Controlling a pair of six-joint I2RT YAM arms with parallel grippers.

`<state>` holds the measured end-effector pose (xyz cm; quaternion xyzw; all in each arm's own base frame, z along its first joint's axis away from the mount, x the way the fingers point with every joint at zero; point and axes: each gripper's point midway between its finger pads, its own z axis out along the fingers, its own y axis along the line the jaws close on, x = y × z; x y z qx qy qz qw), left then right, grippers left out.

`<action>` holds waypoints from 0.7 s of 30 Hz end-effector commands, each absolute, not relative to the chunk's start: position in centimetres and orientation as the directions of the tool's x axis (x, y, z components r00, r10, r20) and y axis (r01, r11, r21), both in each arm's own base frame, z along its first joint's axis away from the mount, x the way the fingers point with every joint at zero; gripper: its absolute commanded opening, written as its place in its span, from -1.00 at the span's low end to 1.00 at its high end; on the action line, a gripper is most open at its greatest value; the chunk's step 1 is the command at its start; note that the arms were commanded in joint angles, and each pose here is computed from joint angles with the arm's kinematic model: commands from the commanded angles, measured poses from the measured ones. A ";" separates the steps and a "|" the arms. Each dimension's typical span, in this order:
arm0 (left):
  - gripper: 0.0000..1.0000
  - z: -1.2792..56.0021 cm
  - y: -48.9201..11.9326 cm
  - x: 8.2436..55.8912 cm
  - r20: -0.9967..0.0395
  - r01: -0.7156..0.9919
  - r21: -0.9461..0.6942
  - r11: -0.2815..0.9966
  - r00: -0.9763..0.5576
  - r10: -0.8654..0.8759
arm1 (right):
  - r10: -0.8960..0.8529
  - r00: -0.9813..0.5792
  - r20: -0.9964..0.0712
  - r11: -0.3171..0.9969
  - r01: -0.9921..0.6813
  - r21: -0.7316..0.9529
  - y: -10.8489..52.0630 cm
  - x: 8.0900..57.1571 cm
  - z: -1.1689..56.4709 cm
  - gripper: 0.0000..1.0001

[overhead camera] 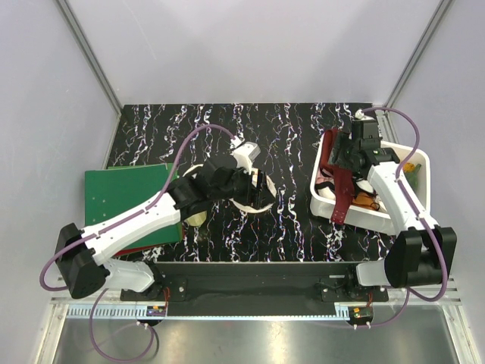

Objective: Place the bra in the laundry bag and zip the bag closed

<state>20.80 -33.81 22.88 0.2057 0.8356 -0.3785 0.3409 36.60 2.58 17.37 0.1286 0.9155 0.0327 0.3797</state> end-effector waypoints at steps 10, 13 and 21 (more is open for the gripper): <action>0.53 28.3 -35.1 21.5 -0.792 0.672 -0.488 0.556 -0.610 0.042 | 0.219 -0.568 -0.793 0.967 0.234 0.100 1.0 39.8 21.0 -1.00; 0.53 28.7 -35.2 21.6 -0.783 0.670 -0.507 0.542 -0.621 0.034 | 0.234 -0.495 -0.837 0.963 0.235 0.130 0.9 39.7 24.4 -1.00; 0.54 29.9 -34.8 22.2 -0.748 0.657 -0.575 0.487 -0.664 0.012 | 0.264 -0.357 -0.896 0.960 0.188 0.208 1.4 38.4 31.8 -1.00</action>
